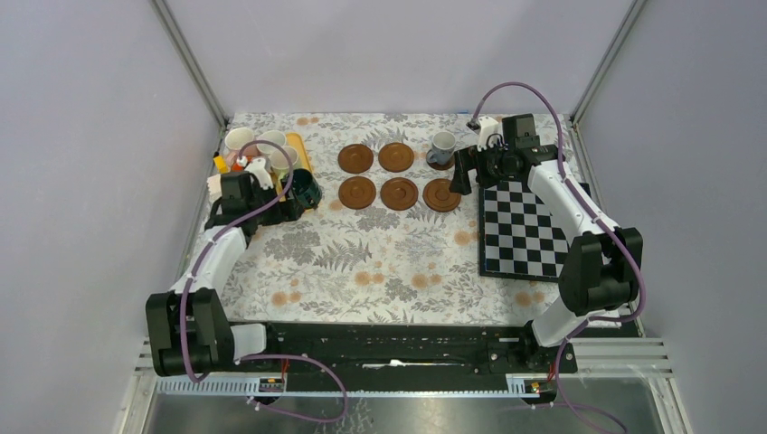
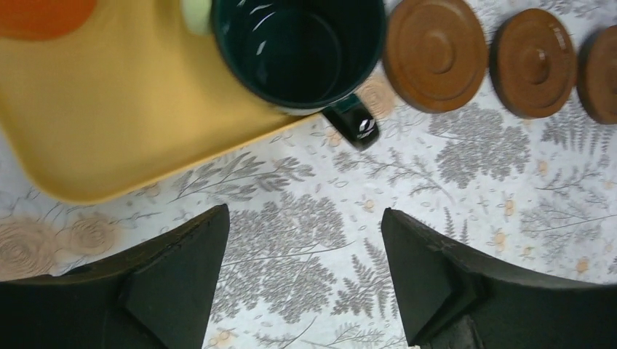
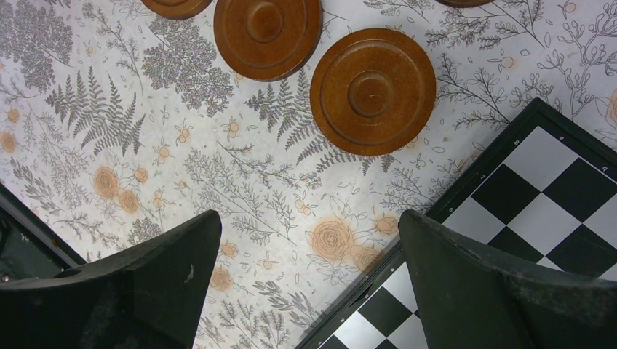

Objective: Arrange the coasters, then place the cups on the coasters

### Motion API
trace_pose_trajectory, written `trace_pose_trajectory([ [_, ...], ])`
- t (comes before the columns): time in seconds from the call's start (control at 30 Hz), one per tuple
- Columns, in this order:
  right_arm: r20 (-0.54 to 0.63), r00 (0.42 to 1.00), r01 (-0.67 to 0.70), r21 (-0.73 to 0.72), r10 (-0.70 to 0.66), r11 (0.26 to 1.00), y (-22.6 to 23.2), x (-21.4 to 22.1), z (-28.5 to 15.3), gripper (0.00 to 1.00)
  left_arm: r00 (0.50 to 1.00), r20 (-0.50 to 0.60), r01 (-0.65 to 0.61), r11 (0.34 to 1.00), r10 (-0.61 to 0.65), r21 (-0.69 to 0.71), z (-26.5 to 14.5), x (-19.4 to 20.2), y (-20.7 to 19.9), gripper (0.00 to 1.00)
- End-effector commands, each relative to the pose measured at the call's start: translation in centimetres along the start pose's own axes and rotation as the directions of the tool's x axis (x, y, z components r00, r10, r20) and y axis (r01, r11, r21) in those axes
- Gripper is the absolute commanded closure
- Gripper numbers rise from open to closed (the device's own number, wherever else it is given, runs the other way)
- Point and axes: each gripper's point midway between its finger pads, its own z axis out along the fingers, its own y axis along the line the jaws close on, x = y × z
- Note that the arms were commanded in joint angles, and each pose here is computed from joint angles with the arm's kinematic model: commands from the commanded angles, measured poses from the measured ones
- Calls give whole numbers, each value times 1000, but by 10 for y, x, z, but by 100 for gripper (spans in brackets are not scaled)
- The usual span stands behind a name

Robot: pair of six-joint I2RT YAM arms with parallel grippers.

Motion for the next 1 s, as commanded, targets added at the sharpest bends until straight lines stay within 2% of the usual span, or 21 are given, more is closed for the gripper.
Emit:
trace_pose_trajectory([
  [0.0, 5, 1000, 23, 20, -23, 1000, -2, -3, -2, 0, 991, 136, 9, 998, -17, 62, 7, -36, -22, 17],
  [0.2, 4, 1000, 29, 59, -30, 998, -8, -4, -4, 0, 993, 103, 45, 998, -50, 45, 33, -32, -48, 13],
  [0.37, -9, 999, 34, 75, -33, 997, -11, -3, -4, 1, 987, 158, 49, 997, -38, -67, 44, -38, -55, 13],
  [0.67, 0, 999, 40, 77, -40, 996, -11, -5, -7, 0, 983, 165, 118, 961, -78, -248, 61, -37, -29, 31],
  [0.8, -2, 999, 35, 74, -35, 997, -10, -5, -6, 0, 985, 139, 135, 949, -98, -283, 69, -28, -22, 34],
  [0.97, 0, 999, 41, 76, -42, 996, -10, -4, -8, 0, 987, 135, 128, 945, -91, -299, 70, -25, -18, 48],
])
